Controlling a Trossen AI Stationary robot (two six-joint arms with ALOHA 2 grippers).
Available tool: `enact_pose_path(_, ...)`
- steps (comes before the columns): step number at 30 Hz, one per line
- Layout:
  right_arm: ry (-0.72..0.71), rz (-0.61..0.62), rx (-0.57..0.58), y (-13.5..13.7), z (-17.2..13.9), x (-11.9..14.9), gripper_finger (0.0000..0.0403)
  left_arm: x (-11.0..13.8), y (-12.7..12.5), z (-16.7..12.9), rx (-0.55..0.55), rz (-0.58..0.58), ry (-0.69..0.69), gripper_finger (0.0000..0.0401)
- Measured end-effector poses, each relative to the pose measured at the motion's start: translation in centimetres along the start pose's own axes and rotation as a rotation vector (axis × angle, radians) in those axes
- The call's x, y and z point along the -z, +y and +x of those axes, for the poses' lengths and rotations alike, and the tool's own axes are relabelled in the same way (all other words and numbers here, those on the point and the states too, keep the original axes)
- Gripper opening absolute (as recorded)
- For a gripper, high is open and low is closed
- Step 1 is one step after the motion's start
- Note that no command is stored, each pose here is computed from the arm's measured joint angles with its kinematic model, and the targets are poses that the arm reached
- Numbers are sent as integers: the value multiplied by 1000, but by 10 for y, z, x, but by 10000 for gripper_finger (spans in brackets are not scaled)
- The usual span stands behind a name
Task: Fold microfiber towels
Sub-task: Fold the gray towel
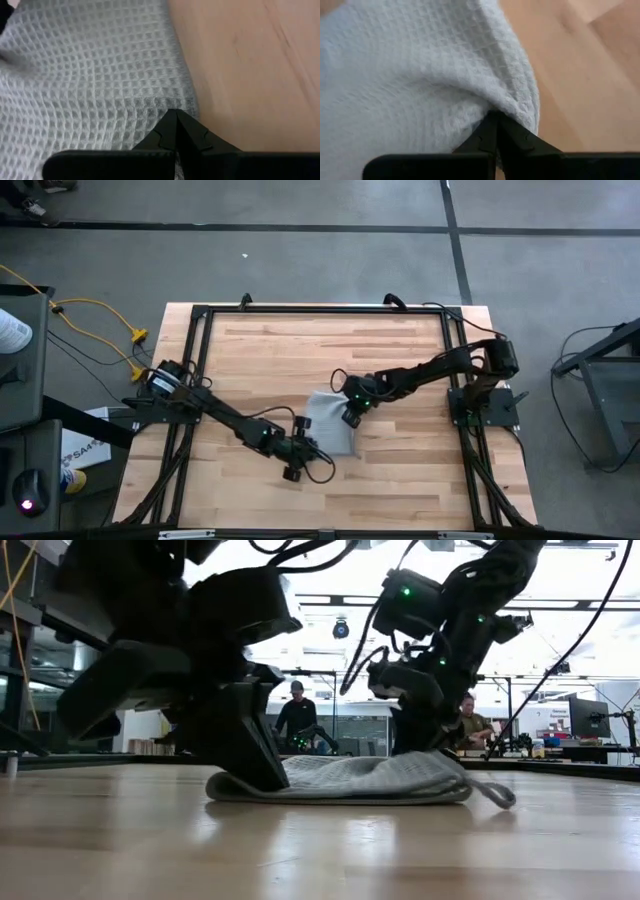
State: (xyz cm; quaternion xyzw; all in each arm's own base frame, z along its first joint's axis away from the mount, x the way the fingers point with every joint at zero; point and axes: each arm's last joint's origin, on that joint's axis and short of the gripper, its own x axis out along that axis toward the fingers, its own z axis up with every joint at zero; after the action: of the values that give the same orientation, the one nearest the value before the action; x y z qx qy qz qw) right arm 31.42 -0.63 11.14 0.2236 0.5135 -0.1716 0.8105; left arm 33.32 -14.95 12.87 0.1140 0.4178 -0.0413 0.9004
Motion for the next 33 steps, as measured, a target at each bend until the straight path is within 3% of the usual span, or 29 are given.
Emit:
enact_pose_path(6,-2,-63,107,-7,-12,1,3,-6,0,-1,4,4,-8,0)
enact_pose_path(22,-68,-168,42,-16,-16,-14,3,-10,0,-1,-32,-23,-44,0)
enact_pose_path(33,-111,-196,24,-18,-17,-21,3,-21,24,5,-75,-111,-124,0)
